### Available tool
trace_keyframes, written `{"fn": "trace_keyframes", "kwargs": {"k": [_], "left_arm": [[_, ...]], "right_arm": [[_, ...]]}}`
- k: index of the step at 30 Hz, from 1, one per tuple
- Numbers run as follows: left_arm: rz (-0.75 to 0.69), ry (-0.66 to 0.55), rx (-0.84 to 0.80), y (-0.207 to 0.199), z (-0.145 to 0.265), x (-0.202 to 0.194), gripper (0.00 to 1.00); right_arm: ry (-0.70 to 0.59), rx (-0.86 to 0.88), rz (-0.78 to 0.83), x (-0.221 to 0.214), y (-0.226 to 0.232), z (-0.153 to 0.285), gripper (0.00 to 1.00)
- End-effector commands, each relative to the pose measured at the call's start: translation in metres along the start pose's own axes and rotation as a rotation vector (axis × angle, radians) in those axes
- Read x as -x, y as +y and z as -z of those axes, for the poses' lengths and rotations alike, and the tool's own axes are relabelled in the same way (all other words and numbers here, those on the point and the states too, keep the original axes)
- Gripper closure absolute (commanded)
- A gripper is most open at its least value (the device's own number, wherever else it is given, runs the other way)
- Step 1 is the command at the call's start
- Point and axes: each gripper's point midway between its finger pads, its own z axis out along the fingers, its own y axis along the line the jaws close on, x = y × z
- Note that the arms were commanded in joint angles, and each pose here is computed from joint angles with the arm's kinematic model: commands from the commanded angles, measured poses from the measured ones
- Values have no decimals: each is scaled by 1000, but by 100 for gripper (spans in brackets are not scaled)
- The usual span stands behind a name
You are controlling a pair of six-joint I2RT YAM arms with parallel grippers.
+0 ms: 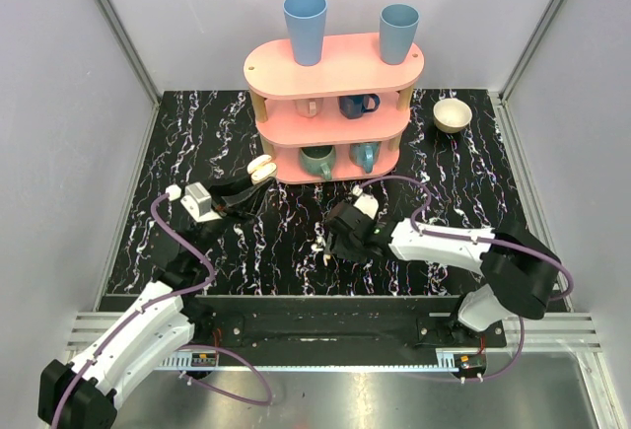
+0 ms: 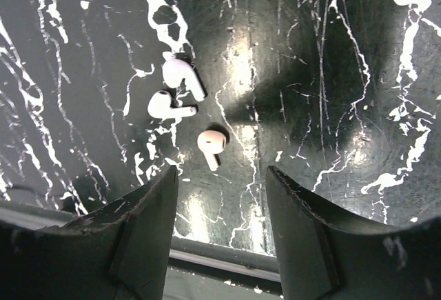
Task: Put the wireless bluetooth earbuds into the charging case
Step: Pick up the left earbud from the center of the board.
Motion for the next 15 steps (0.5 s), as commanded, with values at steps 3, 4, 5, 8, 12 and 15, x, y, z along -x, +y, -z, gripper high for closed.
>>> {"fn": "trace_keyframes", "kwargs": {"k": [3,4,5,8,12,15], "left_arm": [[-35,-43,22,5,0,12,100],[-37,-44,20,4,0,12,100],[-38,-43,19,5,0,12,100],[-37,-40,15,4,-1,11,100],[-31,-39,9,3,-2,10,100],[-31,-40,8,3,-1,10,100]], "right_arm": [[-36,-82,-37,7,-1,-6,42],[-28,-81,-24,5,0,-7,42],[-26,-82,-20,5,2,-9,43],[-33,-78,-9,8,7,-11,46],[-27,-75,1,8,12,-16,48],[-15,-76,14,6,14,-19,48]]}}
